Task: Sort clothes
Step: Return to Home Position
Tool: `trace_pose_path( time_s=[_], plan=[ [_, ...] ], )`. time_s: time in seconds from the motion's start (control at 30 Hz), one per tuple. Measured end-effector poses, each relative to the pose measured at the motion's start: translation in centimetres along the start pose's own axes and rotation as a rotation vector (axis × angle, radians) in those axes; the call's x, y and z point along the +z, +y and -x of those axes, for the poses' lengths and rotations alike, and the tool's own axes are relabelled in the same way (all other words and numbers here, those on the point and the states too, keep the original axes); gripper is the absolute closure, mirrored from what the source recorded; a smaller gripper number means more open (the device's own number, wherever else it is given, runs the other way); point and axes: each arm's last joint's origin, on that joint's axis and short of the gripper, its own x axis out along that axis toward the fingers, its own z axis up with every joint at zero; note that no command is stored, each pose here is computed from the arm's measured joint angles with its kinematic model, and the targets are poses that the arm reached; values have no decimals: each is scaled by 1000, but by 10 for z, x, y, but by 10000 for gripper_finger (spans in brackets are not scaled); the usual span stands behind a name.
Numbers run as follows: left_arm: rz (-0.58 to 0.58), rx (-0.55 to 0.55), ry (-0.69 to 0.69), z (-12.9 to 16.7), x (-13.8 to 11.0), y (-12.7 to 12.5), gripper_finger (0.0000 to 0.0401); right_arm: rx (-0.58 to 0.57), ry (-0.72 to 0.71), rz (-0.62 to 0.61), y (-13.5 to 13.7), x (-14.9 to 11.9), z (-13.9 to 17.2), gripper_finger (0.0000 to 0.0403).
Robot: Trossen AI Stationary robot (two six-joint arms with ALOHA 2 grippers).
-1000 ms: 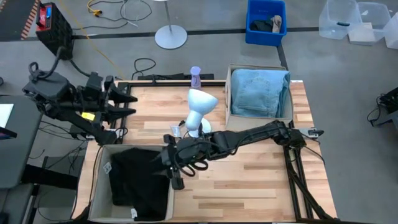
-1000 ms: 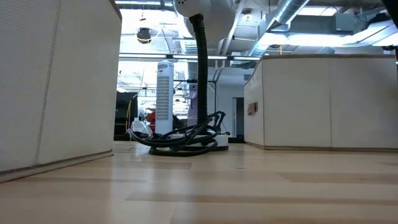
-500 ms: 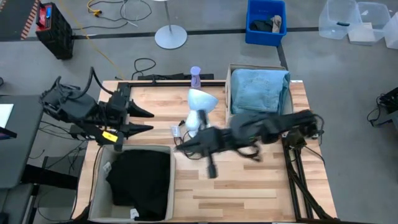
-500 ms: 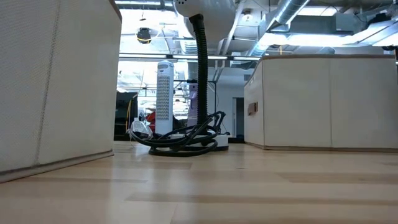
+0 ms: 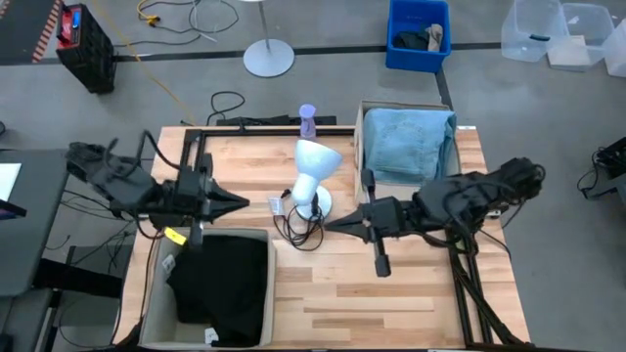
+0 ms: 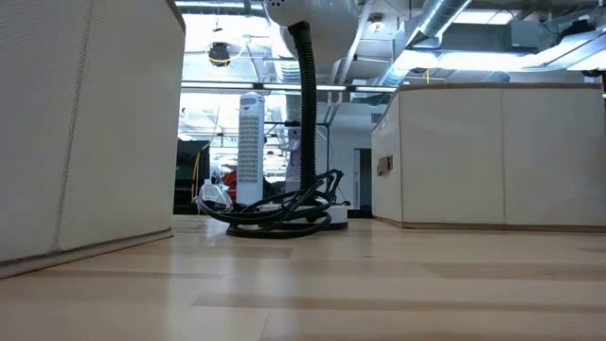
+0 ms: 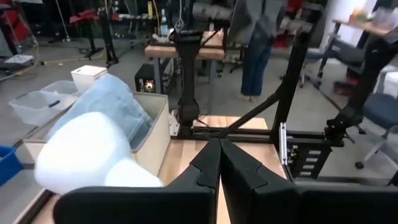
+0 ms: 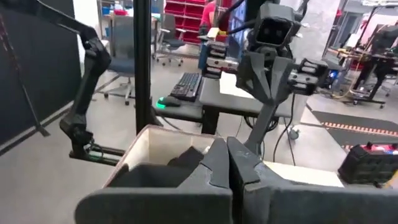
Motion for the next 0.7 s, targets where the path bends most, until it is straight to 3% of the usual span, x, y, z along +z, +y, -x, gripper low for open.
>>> trace_pose_path(
  time_s=[0.33,0.7],
  plan=[
    [80,-1,-107,9,-69,16,400,54,-82,-185,0,-71,58,402],
    [146,4,-128,33,-117,40,401,135,-82,-254,0,-138,125,403]
  ],
)
